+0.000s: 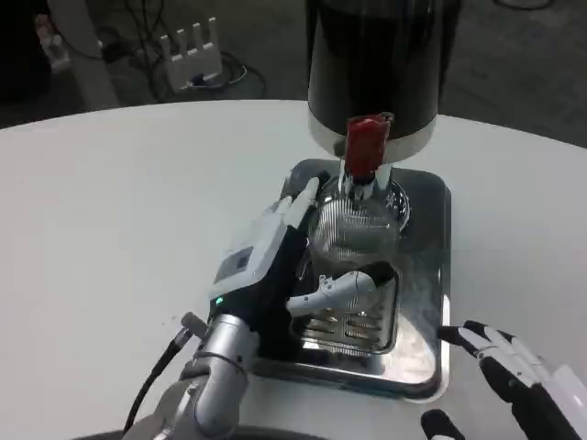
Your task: Grasp the cup under the faucet to collect the drink, then remove the cup.
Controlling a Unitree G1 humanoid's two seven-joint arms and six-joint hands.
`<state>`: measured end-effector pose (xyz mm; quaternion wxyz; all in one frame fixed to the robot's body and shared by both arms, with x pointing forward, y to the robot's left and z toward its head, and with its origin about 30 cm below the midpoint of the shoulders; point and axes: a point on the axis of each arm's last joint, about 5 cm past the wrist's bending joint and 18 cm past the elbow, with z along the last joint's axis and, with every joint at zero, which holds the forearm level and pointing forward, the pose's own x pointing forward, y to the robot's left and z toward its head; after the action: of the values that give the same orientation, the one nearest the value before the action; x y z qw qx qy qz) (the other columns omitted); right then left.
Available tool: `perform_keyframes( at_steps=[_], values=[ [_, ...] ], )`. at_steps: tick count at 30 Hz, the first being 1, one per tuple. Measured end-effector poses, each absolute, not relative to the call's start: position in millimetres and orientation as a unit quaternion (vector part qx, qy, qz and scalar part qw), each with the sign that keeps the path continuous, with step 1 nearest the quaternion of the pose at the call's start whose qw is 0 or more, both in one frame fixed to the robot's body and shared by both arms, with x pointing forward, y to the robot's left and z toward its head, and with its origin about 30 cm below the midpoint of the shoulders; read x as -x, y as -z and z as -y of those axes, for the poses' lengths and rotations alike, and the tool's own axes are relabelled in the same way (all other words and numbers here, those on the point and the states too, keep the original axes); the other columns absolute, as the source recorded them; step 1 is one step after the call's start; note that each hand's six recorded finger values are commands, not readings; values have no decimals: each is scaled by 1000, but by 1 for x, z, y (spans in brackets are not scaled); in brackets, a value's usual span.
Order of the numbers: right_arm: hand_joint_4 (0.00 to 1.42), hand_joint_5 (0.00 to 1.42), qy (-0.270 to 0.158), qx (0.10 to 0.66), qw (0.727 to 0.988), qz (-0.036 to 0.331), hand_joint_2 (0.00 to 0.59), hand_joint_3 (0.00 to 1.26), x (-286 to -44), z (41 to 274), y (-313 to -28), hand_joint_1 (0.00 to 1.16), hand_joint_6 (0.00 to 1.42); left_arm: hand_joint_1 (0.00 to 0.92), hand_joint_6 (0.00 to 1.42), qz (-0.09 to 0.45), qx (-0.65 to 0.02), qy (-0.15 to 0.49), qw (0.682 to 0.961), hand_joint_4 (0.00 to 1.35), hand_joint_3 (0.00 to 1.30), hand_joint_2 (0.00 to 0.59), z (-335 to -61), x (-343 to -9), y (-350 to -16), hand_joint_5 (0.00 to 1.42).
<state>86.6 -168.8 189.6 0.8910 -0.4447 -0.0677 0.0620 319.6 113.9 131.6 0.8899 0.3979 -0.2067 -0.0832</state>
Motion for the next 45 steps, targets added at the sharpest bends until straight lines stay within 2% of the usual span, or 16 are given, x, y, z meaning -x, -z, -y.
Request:
perform_keyframes(
  at_steps=[5,13,31,34,37,45],
  values=[
    [42,0,-62,444,891,68,446,136,-87,169,-189,338,0,22,0,194,-408,120,884,0,0,0,-116,-320,-134,0],
    [42,0,-62,442,892,66,448,136,-88,168,-187,336,0,18,0,201,-387,124,891,0,0,0,-119,-313,-134,0],
    [52,0,-61,438,894,71,453,145,-92,166,-185,352,0,1,0,225,-314,63,920,0,0,0,-151,-278,-139,0],
    [52,0,-63,437,895,72,453,145,-92,166,-185,355,0,0,0,246,-288,59,924,0,0,7,-152,-271,-149,0],
    [52,0,-64,436,895,72,453,145,-92,165,-185,357,0,0,0,296,-201,48,932,0,0,34,-148,-260,-171,0],
    [52,0,-63,435,895,71,459,145,-92,165,-184,353,0,0,32,340,-98,60,933,0,0,58,-137,-244,-202,29]
  ],
)
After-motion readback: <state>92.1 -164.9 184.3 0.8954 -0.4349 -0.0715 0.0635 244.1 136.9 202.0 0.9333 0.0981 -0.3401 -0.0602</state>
